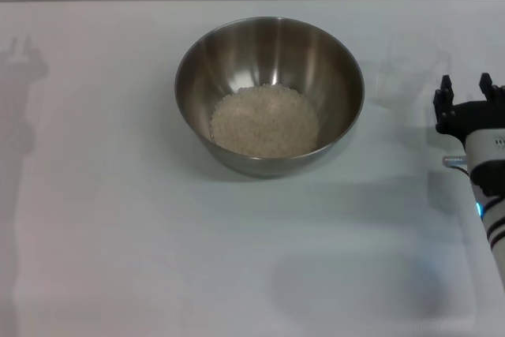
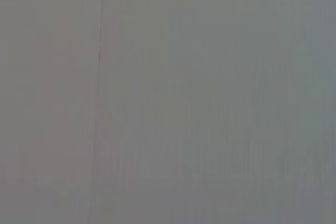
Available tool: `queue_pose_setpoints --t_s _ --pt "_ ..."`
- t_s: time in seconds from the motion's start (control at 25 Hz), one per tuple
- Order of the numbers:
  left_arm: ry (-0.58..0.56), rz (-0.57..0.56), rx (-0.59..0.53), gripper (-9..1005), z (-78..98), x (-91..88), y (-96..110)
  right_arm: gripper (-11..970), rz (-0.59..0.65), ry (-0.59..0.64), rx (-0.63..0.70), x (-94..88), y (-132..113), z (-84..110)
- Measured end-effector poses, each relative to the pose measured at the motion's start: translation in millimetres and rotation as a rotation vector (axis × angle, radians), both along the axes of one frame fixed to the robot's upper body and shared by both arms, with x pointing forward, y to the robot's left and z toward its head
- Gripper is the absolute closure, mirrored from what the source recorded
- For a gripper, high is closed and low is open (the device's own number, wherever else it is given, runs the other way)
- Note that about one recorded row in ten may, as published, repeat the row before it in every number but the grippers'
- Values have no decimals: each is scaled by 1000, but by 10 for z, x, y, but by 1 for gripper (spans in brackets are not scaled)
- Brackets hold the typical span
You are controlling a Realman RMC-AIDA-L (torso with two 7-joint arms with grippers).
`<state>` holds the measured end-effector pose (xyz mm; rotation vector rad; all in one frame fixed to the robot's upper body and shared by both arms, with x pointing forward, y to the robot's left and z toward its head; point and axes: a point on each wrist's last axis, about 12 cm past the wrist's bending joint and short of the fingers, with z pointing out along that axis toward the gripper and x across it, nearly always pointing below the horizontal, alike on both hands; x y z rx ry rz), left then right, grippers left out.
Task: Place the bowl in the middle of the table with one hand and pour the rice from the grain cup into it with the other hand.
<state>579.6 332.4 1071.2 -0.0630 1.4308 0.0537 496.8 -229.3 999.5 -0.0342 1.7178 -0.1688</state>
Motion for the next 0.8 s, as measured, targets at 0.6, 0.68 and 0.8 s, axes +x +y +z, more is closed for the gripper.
queue_pose_setpoints --t_s 0.6,0.68,0.8 --pt "29 12 4 799 -116 -150 53 429 -73 -281 -81 -133 -37 335" --pt "46 8 12 798 -173 -226 69 429 -69 -274 -65 -72 -14 353" --pt "50 23 16 798 -234 -357 136 429 -52 -247 -47 29 33 362"
